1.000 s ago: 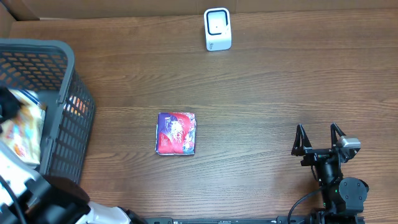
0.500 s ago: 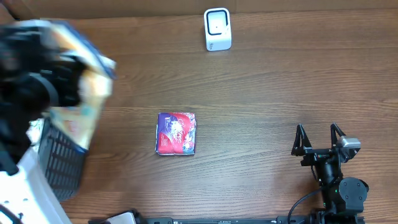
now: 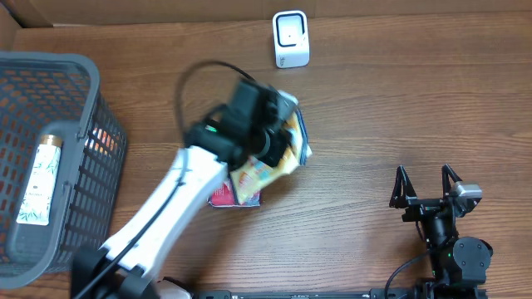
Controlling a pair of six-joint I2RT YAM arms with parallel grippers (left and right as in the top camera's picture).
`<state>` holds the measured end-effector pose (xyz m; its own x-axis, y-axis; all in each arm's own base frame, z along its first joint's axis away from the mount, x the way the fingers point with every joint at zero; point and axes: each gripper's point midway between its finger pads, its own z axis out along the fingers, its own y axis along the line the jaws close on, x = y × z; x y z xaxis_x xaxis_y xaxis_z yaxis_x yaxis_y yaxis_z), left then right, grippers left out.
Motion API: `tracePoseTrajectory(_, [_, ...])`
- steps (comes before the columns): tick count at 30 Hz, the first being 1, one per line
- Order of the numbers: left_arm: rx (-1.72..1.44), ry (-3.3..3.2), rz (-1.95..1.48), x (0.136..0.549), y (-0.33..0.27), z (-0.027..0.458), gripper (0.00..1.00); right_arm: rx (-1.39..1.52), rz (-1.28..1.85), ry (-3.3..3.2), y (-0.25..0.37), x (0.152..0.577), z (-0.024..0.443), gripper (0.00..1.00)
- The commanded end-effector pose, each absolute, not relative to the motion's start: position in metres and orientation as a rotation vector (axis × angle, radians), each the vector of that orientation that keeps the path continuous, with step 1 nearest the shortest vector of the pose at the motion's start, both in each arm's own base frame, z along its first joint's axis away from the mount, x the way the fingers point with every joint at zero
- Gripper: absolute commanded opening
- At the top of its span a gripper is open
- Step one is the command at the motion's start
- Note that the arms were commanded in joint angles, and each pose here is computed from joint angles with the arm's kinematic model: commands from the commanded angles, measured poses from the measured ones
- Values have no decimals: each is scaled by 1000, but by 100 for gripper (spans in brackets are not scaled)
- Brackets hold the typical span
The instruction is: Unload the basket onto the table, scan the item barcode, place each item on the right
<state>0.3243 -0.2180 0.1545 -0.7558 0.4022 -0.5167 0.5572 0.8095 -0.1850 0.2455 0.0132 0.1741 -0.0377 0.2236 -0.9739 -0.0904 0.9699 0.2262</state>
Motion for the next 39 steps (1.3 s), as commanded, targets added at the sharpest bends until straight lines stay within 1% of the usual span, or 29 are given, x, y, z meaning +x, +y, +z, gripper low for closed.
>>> tracePoseTrajectory(1, [681,2610,-426,320,-226,101,4,108,238,1587,11,246,172,100])
tracePoseTrajectory(6, [680,2629,-382,334,-229,73,4,108,238,1587,11,246,172,100])
tracePoseTrajectory(7, [684,2620,-383,336,-230,72,18,108,238,1587,11,246,172,100])
tracePoseTrajectory(10, [676,2576,-396,343,-234,89,70,108,238,1587,11,246,172,100])
tracePoseTrajectory(11, [671,2542,-407,347,-236,114,100,108,238,1587,11,246,172,100])
tracePoseTrajectory(13, [673,2460,-418,354,-240,163,100,108,238,1587,11,246,172,100])
tracePoseTrajectory(16, [643,2307,-429,358,-238,254,100,108,238,1587,11,246,172,100])
tracePoseTrajectory(18, [587,2200,-385,355,-223,321,100,108,238,1587,11,246,172,100])
tracePoseTrajectory(21, [462,2080,-275,344,-183,400,100,108,238,1587,11,246,172,100])
tracePoseTrajectory(24, [250,2035,-79,331,-115,447,100,108,238,1587,11,246,172,100])
tracePoseTrajectory(26, [40,2040,40,320,-62,459,100,108,238,1587,11,246,172,100])
tracePoseTrajectory(29, [-216,2081,130,301,1,452,100,108,238,1587,11,246,172,100])
tracePoseTrajectory(35, [-792,2114,331,267,119,417,100,108,238,1587,11,246,172,100])
tracePoseTrajectory(39, [-992,2150,334,267,165,383,100,108,238,1587,11,246,172,100])
